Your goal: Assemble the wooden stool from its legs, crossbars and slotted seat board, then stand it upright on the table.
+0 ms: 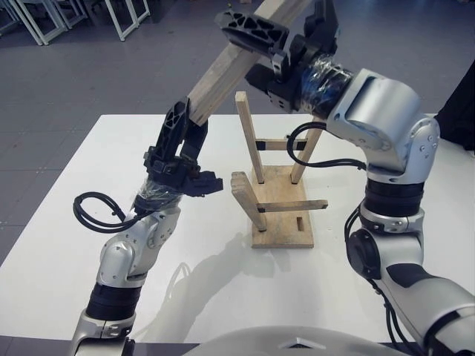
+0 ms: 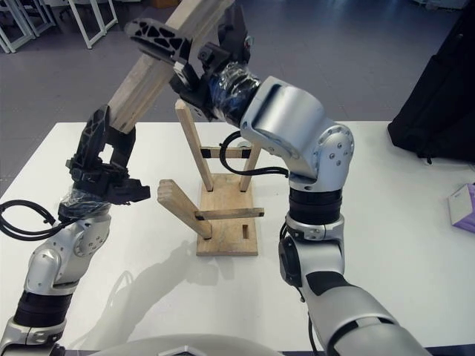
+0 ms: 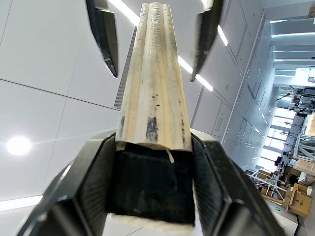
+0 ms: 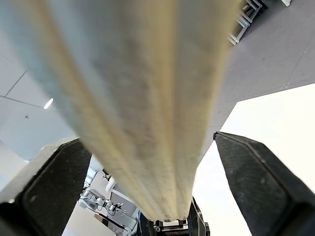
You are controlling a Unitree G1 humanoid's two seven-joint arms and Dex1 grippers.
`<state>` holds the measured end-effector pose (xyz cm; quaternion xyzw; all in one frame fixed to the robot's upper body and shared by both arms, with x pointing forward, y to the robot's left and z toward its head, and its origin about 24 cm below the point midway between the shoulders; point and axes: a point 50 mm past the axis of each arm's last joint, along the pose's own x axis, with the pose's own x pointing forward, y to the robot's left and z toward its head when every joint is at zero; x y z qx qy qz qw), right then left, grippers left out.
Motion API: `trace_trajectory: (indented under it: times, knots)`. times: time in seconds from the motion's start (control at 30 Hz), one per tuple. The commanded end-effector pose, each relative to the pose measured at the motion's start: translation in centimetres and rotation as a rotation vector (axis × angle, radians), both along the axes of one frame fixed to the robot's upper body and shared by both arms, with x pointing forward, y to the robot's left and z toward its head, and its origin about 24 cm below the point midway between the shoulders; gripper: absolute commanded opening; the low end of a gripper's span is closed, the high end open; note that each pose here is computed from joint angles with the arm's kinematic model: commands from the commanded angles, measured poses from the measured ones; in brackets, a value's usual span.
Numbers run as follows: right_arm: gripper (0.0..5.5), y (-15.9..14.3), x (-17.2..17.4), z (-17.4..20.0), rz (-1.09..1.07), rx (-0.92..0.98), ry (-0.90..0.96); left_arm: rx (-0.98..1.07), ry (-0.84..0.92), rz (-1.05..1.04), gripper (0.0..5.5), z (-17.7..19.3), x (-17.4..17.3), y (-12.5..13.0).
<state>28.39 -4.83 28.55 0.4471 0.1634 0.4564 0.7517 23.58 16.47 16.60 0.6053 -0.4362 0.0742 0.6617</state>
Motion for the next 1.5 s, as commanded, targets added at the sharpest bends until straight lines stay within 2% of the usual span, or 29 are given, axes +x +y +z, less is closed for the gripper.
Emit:
trace_trajectory:
  times: [0.03,0.27,0.37,0.4,0.47,0.67,0.8,0.87,0.97,1.03,1.1,1.13,1.2,1.3,1.5]
  knots:
    - [3.55,-0.3,0.3,-0.2,-0.017,0.012,0.015,0.021,-0.021,-0.008,2.04,0.5,0.0,-0.3]
    - [2.24,-0.3,0.3,0.0,-0.024,0.017,0.017,0.046,0.014,-0.016,2.04,-0.2,0.1,-0.4]
    - [2.14,-0.5,0.5,-0.1,-0.035,0.016,0.018,0.001,0.114,-0.058,2.04,-0.7,0.3,-0.6]
    - [2.13,-0.6,0.6,-0.1,-0.041,0.011,0.015,-0.035,0.183,-0.084,2.41,-1.0,0.5,-0.6]
    - [2.12,-0.7,0.7,-0.1,-0.061,-0.009,-0.008,-0.087,0.25,-0.091,2.77,-1.3,0.7,-0.2]
    - [2.05,-2.1,1.4,0.0,-0.146,-0.021,-0.037,-0.107,0.273,-0.044,3.64,-1.4,1.1,1.3]
    - [2.04,-4.3,2.3,1.3,-0.216,-0.032,-0.097,-0.138,0.332,0.016,4.27,-2.5,1.4,2.4]
    - [2.04,-6.8,2.4,2.2,-0.285,-0.078,-0.191,-0.345,0.463,0.095,4.64,-3.8,2.2,4.0]
    - [2.04,-11.2,1.3,-0.7,-0.388,-0.366,-0.28,-0.949,0.754,0.157,5.16,-7.3,2.4,6.6]
    - [2.04,-12.5,0.2,-3.5,-0.391,-0.501,-0.28,-1.158,0.866,0.142,5.47,-9.1,1.8,6.6]
    - [2.04,-14.0,-0.4,-5.9,-0.433,-0.534,-0.333,-1.308,0.958,0.113,5.5,-10.7,0.7,5.4]
    - [2.04,-14.9,-0.6,-6.9,-0.438,-0.55,-0.373,-1.353,0.995,0.098,5.5,-11.2,0.4,4.7]
    - [2.04,-16.8,-1.5,-9.2,-0.313,-0.538,-0.385,-1.382,1.047,0.072,5.5,-11.6,0.2,3.7]
    - [2.04,-19.6,-3.1,-12.7,-0.072,-0.562,-0.528,-1.363,1.09,0.051,5.5,-11.6,0.6,3.4]
    - [2.04,-21.2,-3.4,-14.7,0.23,-0.569,-0.723,-1.362,1.154,0.039,5.5,-12.0,0.8,3.9]
